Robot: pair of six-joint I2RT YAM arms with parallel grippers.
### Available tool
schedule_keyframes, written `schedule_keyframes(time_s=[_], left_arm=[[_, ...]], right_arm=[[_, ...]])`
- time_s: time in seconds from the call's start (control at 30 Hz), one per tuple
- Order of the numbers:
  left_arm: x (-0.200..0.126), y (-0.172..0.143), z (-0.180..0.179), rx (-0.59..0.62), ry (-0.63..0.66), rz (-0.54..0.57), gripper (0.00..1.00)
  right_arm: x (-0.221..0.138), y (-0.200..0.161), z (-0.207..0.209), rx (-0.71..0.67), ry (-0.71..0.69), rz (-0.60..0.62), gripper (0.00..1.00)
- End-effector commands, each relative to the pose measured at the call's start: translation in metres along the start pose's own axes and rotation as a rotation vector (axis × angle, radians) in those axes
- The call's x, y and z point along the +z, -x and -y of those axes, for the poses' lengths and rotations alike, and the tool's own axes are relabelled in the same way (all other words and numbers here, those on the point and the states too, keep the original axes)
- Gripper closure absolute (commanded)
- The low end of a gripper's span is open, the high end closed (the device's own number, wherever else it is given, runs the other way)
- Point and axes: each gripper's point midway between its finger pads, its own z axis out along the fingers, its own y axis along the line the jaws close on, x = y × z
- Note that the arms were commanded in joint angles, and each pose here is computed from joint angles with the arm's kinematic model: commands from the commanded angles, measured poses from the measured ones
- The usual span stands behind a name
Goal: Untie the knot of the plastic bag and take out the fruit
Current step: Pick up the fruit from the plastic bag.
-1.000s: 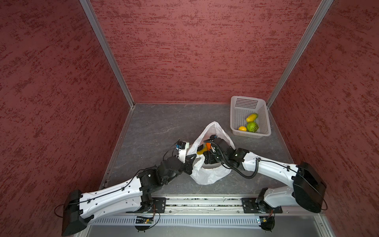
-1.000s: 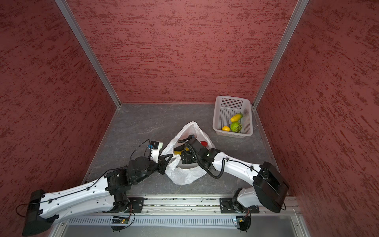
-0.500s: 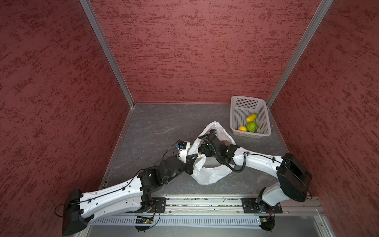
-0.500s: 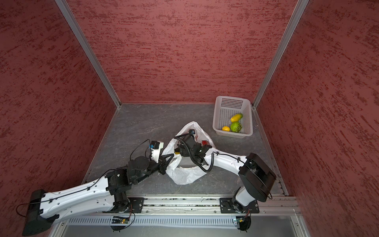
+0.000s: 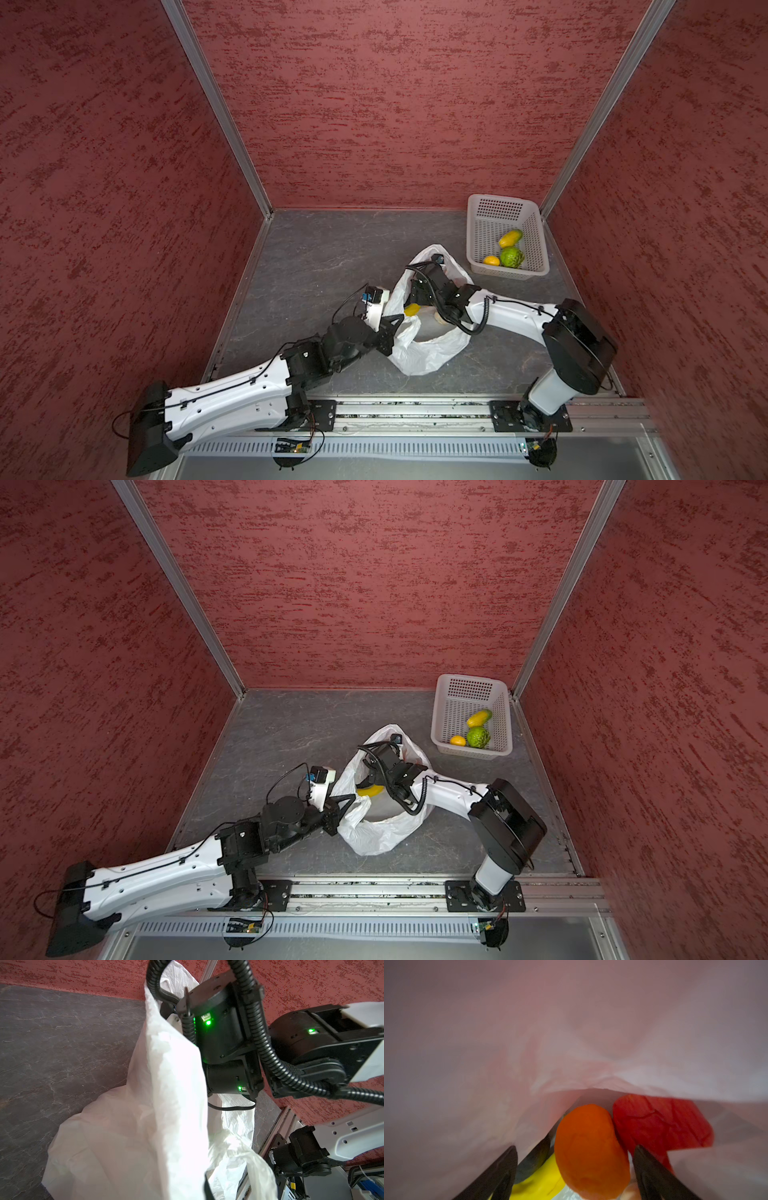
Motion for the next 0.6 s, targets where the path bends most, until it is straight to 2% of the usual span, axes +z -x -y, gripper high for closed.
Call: schedule_keyframes(time_s=[0.0,0.23,0.4,0.57], left_arm=[[0.001,0.002,0.005,0.0,-0.023,0.007,1.0],[0.001,0.001,0.004,-0.003,-0.023,0.001,1.0],[0.0,0.002,0.004,-0.002,-0.02,0.005,1.0],[0.0,0.001,0.002,-0.002,-0.012,0.005,1.0]], right_arm=[[0.009,0.002,-0.01,0.019,0.033,-0.007,0.12],[0.027,-0.008,-0.005,0.021,0.007,-0.045,0.18],[0.029,-0.01,-0.001,0.029,-0.005,-0.047,0.36],[0.017,-0.006,-0.003,0.027,0.023,-0.033,0.45]])
